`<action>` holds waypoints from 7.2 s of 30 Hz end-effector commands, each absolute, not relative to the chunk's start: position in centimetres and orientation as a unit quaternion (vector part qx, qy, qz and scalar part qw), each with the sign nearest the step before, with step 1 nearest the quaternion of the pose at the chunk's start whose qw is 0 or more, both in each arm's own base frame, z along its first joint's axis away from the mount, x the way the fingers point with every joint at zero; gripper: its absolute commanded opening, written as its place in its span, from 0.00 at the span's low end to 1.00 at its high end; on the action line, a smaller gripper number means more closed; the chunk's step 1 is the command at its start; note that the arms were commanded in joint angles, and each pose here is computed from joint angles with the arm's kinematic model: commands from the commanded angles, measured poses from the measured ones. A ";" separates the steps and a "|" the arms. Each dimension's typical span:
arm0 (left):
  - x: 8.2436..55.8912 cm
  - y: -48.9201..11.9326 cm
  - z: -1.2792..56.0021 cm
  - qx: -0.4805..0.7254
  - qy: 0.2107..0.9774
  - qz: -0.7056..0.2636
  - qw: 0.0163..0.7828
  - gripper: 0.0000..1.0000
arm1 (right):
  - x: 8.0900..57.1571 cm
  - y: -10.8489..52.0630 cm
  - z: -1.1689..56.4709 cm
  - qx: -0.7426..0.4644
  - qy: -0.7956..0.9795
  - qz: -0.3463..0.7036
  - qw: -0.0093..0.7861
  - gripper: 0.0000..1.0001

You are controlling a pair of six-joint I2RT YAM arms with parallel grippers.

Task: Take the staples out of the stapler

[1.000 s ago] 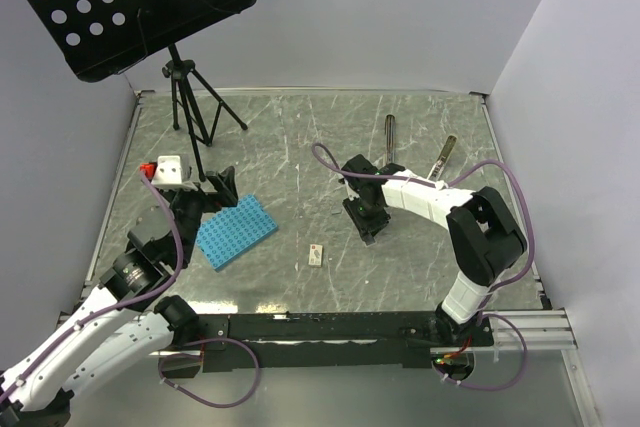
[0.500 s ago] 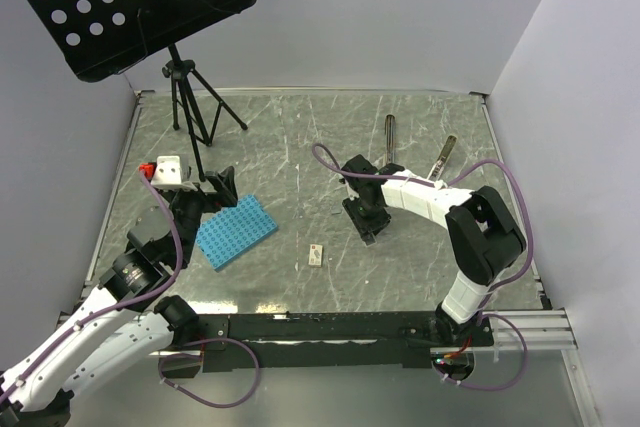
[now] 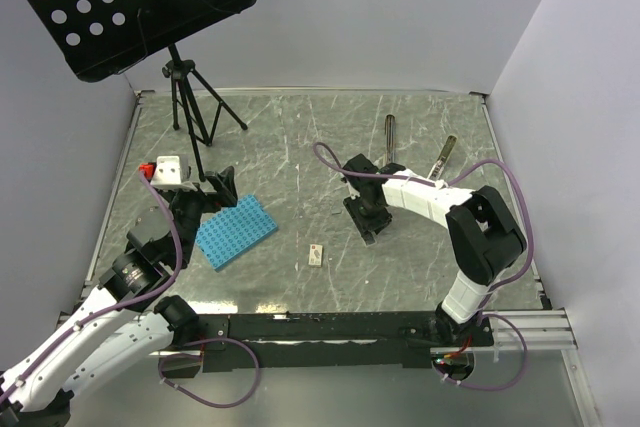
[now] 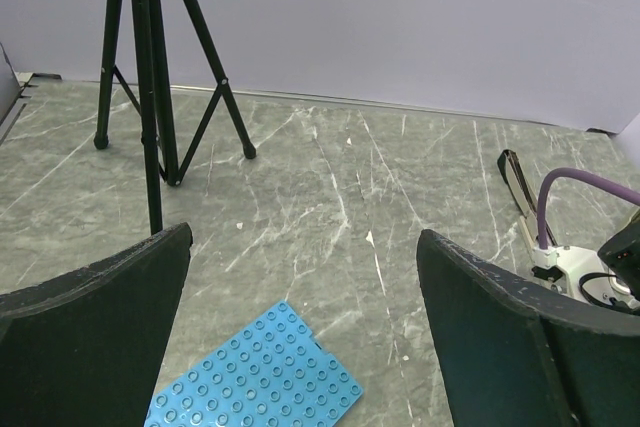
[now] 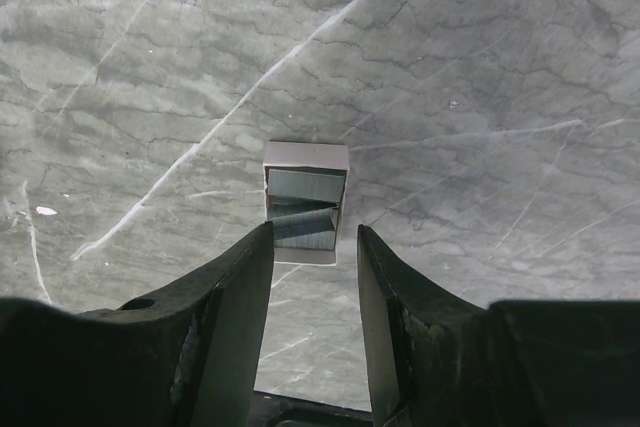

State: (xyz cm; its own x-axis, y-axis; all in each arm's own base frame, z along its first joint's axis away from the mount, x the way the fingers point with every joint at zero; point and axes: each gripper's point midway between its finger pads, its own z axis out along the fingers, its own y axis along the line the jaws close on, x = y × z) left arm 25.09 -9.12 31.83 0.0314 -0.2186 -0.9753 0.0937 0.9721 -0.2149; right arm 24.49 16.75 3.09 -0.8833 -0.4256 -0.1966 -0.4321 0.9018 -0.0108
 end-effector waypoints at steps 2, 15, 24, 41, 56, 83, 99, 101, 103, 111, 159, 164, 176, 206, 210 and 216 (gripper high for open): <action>25.1 -8.5 32.8 -0.058 0.675 -0.106 0.728 0.99 | 25.5 17.0 4.3 -0.209 0.970 0.020 0.123 0.47; 25.0 -8.4 33.0 -0.060 0.672 -0.109 0.730 0.99 | 25.6 17.0 4.2 -0.194 0.973 0.018 0.121 0.49; 25.0 -8.5 32.9 -0.058 0.673 -0.107 0.729 0.99 | 25.2 16.7 3.4 -0.196 0.974 0.015 0.109 0.50; 25.1 -8.5 32.8 -0.059 0.675 -0.104 0.728 0.99 | 25.6 16.2 3.3 -0.186 0.976 0.011 0.112 0.49; 25.0 -8.2 33.1 -0.065 0.669 -0.106 0.732 0.99 | 30.0 20.1 9.8 -0.073 0.975 0.039 0.207 0.58; 24.7 -8.3 33.4 -0.062 0.666 -0.114 0.735 0.99 | 32.8 26.0 2.8 -0.120 0.979 0.009 0.168 0.61; 24.8 -8.2 33.2 -0.063 0.667 -0.110 0.734 0.99 | 32.2 25.4 0.9 -0.110 0.983 0.005 0.147 0.50; 24.8 -8.3 33.2 -0.062 0.668 -0.110 0.733 0.99 | 32.0 25.2 0.9 -0.110 0.983 0.005 0.147 0.47; 24.8 -8.3 33.2 -0.062 0.668 -0.110 0.733 0.99 | 31.9 25.2 1.1 -0.110 0.983 0.005 0.148 0.43; 24.8 -8.2 33.3 -0.063 0.667 -0.111 0.734 0.99 | 31.6 24.8 2.7 -0.133 0.977 0.016 0.166 0.36; 24.8 -8.2 33.2 -0.063 0.668 -0.111 0.733 0.99 | 25.4 17.8 3.4 -0.202 0.968 0.010 0.145 0.38; 24.8 -8.3 33.2 -0.062 0.668 -0.111 0.733 0.99 | 25.5 17.8 3.5 -0.202 0.968 0.009 0.148 0.38; 24.9 -8.3 33.1 -0.061 0.669 -0.111 0.733 0.99 | 25.7 17.9 3.7 -0.202 0.968 0.010 0.150 0.41; 24.9 -8.4 33.1 -0.062 0.670 -0.111 0.731 0.99 | 26.0 18.1 5.9 -0.150 0.975 0.013 0.164 0.60; 24.9 -8.4 33.0 -0.061 0.671 -0.111 0.731 0.99 | 26.1 18.4 5.2 -0.150 0.975 0.016 0.161 0.63; 25.0 -8.5 32.8 -0.060 0.673 -0.109 0.729 0.99 | 26.3 18.5 3.6 -0.154 0.977 0.006 0.144 0.64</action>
